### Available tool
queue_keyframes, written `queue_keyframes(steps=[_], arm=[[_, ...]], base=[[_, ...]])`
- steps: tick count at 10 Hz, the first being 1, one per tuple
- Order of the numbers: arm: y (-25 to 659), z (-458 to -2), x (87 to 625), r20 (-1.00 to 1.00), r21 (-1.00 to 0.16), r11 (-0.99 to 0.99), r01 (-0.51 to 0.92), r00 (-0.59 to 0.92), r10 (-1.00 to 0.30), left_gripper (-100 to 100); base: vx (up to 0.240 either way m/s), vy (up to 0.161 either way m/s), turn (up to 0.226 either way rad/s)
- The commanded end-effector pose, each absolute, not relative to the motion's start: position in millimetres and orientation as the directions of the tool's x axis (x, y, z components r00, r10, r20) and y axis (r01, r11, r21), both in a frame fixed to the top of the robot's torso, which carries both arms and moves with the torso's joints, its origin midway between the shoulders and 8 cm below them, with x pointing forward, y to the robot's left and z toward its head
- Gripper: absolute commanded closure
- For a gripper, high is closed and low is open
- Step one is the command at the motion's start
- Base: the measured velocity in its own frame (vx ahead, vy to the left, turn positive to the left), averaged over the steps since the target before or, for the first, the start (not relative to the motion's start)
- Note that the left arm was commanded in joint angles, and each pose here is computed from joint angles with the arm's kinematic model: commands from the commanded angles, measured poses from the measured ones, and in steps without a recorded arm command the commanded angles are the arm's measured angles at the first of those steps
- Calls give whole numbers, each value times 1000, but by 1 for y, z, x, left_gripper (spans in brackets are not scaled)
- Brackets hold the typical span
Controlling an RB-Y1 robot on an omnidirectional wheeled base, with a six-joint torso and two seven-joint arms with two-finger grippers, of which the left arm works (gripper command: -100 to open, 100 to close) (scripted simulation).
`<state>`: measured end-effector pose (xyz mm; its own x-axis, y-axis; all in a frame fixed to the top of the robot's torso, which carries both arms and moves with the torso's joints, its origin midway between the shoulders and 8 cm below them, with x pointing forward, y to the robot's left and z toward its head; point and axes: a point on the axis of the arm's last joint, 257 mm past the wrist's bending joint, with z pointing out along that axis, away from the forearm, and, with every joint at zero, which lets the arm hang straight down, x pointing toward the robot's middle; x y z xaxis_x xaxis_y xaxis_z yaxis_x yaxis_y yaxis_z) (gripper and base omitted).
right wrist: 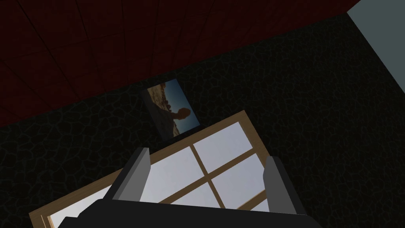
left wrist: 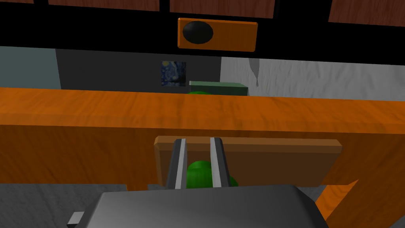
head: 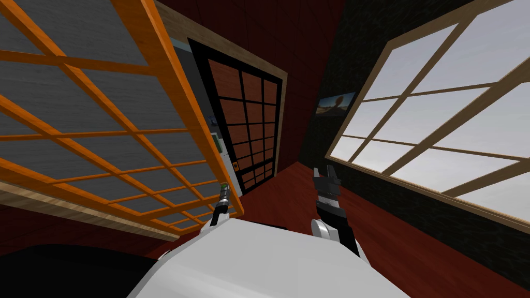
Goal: Pull the door open
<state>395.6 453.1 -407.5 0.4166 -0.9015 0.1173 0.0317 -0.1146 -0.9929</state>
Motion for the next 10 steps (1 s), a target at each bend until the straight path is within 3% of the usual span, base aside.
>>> queue_keyframes(steps=[1,10], arm=[[477,-410,379,126,-992,-125,32,450,-884,100],[478,-408,380,266,-964,-246,102,447,-854,100]], base=[[-37,22,-71],[-32,9,-42]])
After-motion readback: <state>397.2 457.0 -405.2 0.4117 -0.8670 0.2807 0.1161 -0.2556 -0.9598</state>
